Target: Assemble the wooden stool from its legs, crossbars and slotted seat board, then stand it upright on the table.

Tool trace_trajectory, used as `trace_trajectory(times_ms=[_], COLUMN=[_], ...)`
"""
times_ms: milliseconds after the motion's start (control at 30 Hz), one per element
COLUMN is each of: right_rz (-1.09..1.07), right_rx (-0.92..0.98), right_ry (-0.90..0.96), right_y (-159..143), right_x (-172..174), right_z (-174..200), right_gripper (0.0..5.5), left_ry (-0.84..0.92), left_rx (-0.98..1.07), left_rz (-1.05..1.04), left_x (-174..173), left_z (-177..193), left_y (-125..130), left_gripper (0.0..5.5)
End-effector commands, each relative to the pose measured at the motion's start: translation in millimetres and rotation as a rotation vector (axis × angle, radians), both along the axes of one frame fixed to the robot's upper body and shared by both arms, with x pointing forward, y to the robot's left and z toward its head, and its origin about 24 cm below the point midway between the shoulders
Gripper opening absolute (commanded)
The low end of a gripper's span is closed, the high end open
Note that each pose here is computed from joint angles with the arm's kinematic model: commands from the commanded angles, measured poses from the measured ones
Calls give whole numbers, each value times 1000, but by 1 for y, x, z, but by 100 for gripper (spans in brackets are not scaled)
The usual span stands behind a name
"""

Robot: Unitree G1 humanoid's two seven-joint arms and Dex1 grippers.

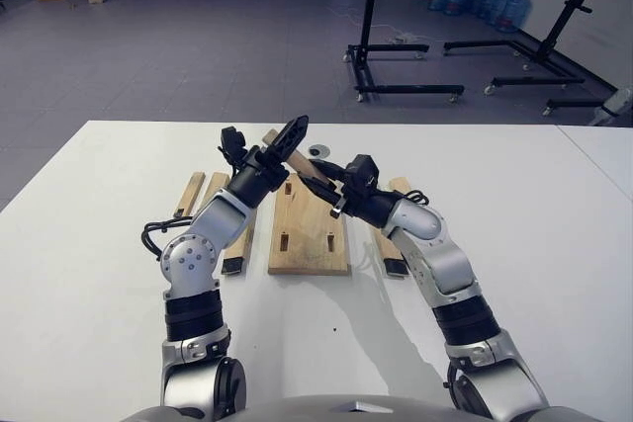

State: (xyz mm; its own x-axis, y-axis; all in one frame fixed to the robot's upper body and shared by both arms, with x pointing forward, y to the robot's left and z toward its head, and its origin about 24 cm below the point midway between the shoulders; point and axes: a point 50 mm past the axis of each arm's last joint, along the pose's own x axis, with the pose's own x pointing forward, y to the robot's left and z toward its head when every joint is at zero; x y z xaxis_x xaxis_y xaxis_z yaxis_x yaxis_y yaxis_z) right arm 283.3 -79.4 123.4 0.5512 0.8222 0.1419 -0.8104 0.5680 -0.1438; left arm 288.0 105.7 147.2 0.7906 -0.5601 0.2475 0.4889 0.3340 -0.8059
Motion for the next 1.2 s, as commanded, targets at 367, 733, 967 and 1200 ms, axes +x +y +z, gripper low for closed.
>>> trace_trajectory(times_ms=[367,733,967,1200], right_rz=[20,13,50,23], right_rx=[16,17,-56,-125], right_ry=[12,-15,82,134], right_y=[1,2,4,-18], right_x=[-4,-4,-5,0], right_z=[2,9,-1,2], right_gripper=[128,128,182,297], left_ry=[37,62,70,20], left_rx=[4,44,87,202], left_rz=[25,48,116,214], left_x=[1,2,5,9], left_z=[-6,-12,-17,-12], left_y=[4,5,15,21], left_gripper=[153,39,39,39])
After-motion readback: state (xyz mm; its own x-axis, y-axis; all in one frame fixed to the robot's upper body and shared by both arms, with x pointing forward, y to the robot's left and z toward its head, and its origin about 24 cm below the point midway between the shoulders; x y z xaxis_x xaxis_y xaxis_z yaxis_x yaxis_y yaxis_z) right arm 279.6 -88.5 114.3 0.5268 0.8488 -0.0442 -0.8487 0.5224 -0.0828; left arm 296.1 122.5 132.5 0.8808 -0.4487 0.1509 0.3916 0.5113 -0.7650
